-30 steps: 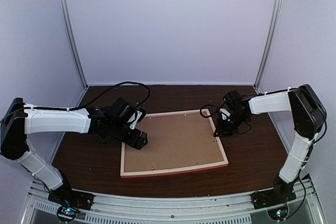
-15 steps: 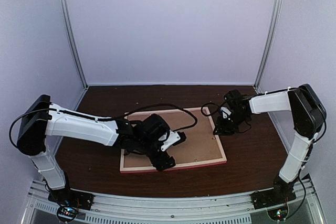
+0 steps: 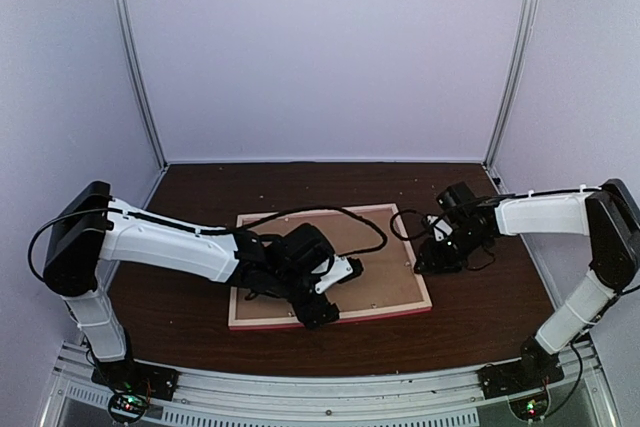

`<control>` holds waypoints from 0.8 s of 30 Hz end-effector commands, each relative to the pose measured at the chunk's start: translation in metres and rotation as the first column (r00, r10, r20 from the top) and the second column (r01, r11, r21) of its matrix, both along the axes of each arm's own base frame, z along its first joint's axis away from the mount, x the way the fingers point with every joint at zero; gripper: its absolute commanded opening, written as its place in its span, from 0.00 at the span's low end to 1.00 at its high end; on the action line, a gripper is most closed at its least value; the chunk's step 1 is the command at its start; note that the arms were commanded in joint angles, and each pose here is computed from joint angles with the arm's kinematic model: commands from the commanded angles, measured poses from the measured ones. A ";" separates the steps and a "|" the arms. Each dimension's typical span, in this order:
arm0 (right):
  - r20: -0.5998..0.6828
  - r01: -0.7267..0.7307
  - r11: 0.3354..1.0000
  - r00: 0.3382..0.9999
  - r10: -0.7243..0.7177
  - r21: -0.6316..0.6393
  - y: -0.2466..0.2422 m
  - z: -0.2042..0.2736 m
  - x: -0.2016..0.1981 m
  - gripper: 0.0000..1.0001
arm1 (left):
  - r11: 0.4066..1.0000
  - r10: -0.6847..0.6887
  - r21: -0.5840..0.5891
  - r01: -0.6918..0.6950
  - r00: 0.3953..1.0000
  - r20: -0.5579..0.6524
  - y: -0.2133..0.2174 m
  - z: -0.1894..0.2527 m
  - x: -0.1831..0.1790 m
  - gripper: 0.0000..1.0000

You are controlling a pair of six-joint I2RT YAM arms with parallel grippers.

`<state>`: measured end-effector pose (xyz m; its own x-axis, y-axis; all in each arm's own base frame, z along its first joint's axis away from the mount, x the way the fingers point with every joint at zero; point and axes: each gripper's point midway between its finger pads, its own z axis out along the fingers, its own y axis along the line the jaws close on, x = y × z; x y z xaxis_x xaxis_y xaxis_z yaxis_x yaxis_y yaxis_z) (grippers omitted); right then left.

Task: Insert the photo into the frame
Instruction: Pick up the photo frame from the center of the board.

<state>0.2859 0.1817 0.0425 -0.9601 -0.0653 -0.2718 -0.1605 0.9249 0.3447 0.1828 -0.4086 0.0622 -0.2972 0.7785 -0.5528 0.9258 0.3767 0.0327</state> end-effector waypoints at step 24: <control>-0.003 0.022 0.993 1.000 -0.023 -0.117 0.001 -0.017 -0.017 0.15 | 0.994 -0.105 0.030 0.102 0.984 0.147 -0.014 -0.012 -0.003 0.80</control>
<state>0.2624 0.1876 0.0260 -0.9643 -0.0916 -0.2483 -0.1623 0.9458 0.2812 0.1771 -0.4151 0.0480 -0.1846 0.8217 -0.5391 0.9416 0.3051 0.1426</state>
